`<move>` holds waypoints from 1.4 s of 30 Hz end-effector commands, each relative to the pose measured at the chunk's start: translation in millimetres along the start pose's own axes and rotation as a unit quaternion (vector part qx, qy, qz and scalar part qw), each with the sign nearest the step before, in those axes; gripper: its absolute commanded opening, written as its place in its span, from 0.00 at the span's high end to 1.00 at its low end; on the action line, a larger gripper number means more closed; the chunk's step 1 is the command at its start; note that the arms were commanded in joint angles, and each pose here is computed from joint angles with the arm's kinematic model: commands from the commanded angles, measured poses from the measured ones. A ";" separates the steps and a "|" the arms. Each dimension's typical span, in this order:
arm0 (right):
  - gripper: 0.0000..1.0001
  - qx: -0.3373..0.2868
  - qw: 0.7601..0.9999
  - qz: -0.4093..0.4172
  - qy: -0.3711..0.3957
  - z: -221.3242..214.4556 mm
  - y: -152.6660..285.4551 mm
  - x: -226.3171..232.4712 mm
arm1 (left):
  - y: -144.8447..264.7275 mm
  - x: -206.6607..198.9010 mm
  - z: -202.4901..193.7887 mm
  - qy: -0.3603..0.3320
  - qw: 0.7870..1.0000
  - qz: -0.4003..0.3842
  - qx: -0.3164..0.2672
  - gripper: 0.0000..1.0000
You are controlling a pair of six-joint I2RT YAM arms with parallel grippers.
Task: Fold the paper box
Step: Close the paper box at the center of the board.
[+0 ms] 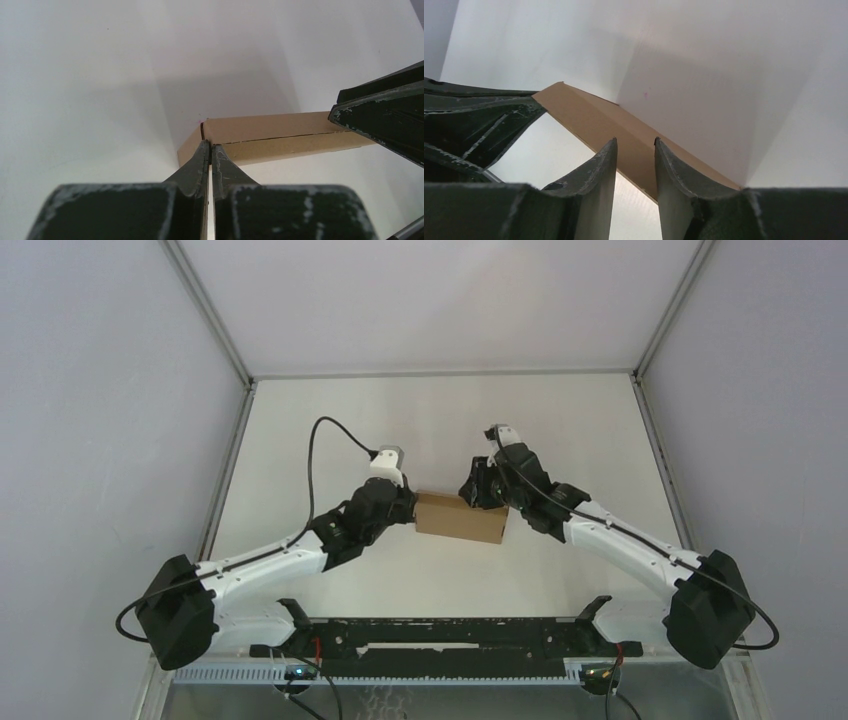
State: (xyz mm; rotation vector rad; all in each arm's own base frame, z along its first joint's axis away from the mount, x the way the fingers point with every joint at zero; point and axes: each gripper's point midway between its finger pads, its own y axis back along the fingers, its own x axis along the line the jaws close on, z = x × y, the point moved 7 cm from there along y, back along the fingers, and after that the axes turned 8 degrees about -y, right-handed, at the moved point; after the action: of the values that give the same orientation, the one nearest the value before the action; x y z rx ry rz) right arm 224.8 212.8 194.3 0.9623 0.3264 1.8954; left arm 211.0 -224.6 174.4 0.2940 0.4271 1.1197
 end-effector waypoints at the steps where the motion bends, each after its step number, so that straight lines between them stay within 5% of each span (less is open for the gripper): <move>1: 0.58 -0.044 0.997 0.063 0.006 22.8 14.1 27.5 | 4.4 7.2 -48.3 -0.032 0.994 0.001 0.106 0.96; 12: 0.59 -0.024 0.996 0.079 0.026 13.1 13.4 37.7 | 7.8 2.9 -47.4 -0.031 0.994 -0.009 0.106 0.66; 28: 0.77 0.002 0.998 0.049 0.050 -6.6 4.2 36.0 | 9.1 0.3 -42.7 -0.030 0.994 -0.013 0.106 0.62; 31: 0.77 0.005 0.998 0.042 0.055 -9.4 2.6 35.1 | 9.7 -1.9 -40.6 -0.029 0.994 -0.018 0.107 0.53; 42: 0.78 0.013 0.998 0.035 0.059 -17.4 0.7 29.4 | 18.4 -3.9 -29.5 -0.020 0.995 -0.029 0.093 0.53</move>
State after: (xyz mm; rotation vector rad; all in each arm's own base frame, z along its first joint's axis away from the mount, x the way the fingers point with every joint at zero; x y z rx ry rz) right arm 206.7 238.2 198.4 0.9094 0.3695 2.0083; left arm 199.7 -232.9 180.7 0.2941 0.4509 1.0389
